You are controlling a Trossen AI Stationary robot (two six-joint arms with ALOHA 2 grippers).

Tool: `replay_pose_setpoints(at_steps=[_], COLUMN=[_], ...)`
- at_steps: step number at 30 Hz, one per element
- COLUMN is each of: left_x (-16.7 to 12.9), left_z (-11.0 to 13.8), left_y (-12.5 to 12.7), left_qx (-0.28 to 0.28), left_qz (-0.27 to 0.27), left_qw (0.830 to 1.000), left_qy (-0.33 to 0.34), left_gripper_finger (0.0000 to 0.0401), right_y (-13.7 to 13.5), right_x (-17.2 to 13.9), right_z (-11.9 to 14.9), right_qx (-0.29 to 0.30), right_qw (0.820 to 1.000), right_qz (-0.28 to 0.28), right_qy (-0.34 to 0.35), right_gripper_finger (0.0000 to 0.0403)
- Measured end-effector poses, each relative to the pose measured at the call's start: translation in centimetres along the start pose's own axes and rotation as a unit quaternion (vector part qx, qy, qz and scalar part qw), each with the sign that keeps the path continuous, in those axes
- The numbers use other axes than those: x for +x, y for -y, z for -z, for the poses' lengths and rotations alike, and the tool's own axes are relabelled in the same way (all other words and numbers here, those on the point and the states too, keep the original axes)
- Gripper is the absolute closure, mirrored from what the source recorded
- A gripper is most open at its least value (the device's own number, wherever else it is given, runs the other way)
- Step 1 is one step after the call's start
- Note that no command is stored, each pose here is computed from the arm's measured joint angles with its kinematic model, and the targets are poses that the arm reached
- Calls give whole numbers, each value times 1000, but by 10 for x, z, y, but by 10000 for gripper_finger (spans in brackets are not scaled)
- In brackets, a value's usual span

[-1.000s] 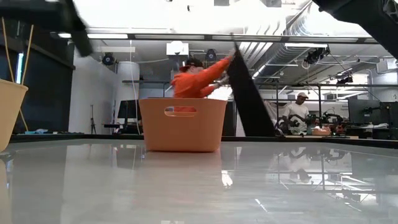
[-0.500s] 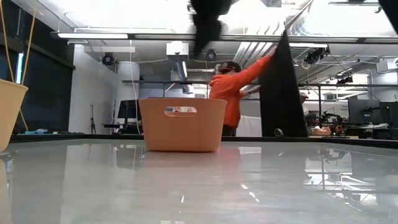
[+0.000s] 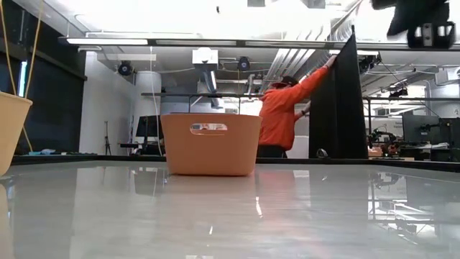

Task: Sort spices by type
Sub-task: Return to Home Position

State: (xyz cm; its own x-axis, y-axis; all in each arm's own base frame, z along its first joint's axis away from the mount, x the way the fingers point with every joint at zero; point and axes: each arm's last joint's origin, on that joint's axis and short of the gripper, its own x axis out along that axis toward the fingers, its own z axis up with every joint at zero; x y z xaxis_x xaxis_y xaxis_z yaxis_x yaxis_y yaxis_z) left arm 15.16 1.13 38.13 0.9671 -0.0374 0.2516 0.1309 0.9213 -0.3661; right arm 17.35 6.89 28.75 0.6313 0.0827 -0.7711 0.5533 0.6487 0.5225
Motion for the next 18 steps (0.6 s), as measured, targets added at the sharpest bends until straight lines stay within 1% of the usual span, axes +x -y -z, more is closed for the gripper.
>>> replay_pose_setpoints(at_steps=[2,4,6,8,9,13,15,18], left_x=[1,0,-6,-15,-20,-43,-53,-64], left_z=[22,51,78,94,101,132,139,151], left_y=[-4,-13,-22,-27,-30,-44,-47,-52], left_qx=[0,-5,-11,-27,-37,-68,-81,-105], left_qz=[4,-15,-31,-16,-9,-9,-5,-6], left_qw=[1000,1000,999,998,996,993,990,988], left_qy=[9,10,24,60,75,95,112,111], left_gripper_finger=[253,287,332,377,389,392,398,399], right_y=[8,14,15,16,15,9,5,5], right_x=[-9,-12,-11,-11,-11,-10,-14,-17], right_z=[9,13,13,11,9,1,-5,-10], right_qx=[36,53,61,50,43,13,3,3], right_qw=[996,988,982,981,981,981,980,979], right_qz=[-60,-92,-106,-99,-96,-80,-81,-84], right_qy=[62,110,144,157,161,174,184,184], right_gripper_finger=[401,401,402,402,402,402,402,402])
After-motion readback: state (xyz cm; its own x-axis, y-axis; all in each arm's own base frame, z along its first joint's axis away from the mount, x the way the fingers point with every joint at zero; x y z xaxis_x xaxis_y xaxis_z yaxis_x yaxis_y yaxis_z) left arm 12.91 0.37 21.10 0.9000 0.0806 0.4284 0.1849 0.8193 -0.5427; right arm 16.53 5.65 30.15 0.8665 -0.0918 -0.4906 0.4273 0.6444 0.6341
